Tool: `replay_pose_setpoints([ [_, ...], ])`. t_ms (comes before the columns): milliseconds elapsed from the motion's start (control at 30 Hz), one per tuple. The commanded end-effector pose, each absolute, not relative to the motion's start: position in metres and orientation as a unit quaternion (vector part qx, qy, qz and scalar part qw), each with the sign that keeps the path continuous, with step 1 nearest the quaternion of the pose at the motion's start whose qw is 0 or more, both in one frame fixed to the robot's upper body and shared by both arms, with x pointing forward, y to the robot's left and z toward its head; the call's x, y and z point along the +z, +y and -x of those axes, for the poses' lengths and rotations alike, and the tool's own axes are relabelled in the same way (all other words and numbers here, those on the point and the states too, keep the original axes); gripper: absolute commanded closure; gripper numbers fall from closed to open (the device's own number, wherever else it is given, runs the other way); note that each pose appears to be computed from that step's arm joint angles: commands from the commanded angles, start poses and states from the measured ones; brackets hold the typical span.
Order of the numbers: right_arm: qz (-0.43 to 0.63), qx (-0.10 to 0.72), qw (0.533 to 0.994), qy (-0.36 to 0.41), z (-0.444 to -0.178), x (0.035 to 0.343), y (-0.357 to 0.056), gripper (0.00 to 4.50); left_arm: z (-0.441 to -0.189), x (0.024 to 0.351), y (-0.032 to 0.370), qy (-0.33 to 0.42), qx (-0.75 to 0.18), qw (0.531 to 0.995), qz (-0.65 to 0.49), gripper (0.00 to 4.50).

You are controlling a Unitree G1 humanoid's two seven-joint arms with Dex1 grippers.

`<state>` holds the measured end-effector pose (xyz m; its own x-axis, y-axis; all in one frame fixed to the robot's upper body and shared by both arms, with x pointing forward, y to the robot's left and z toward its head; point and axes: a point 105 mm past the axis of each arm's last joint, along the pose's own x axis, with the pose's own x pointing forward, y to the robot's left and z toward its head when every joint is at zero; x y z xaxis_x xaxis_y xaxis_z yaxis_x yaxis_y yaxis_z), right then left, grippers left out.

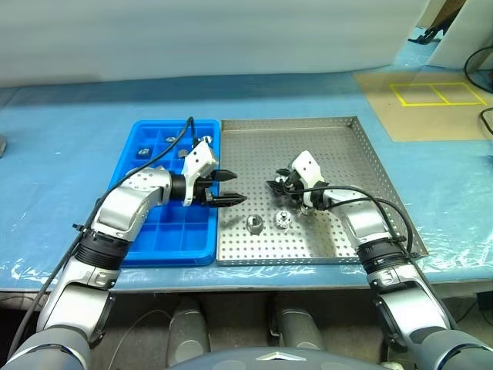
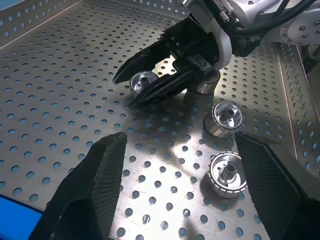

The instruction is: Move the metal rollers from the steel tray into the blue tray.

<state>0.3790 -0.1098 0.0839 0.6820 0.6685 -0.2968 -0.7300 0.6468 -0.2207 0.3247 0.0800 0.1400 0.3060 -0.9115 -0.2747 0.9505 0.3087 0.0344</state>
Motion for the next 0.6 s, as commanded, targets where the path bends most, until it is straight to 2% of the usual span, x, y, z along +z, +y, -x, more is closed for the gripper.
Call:
replay_pose_setpoints([
  [33, 0.165, 0.389, 0.903, 0.078, -0.38, 0.092, -0.108, 2.87, -0.325, 0.151, 0.082, 0.08, -0.577, 0.806, -0.104, 0.85],
  [333, 0.151, 0.376, 0.912, 0.062, -0.384, 0.104, -0.111, 2.87, -0.325, 0.15, 0.081, 0.08, -0.578, 0.806, -0.103, 0.85],
  [500, 0.118, 0.405, 0.907, 0.014, -0.377, 0.141, -0.104, 2.87, -0.324, 0.15, 0.08, 0.08, -0.578, 0.806, -0.101, 0.85],
  [600, 0.131, 0.401, 0.907, 0.006, -0.375, 0.149, -0.108, 2.87, -0.324, 0.148, 0.079, 0.08, -0.577, 0.806, -0.101, 0.85],
])
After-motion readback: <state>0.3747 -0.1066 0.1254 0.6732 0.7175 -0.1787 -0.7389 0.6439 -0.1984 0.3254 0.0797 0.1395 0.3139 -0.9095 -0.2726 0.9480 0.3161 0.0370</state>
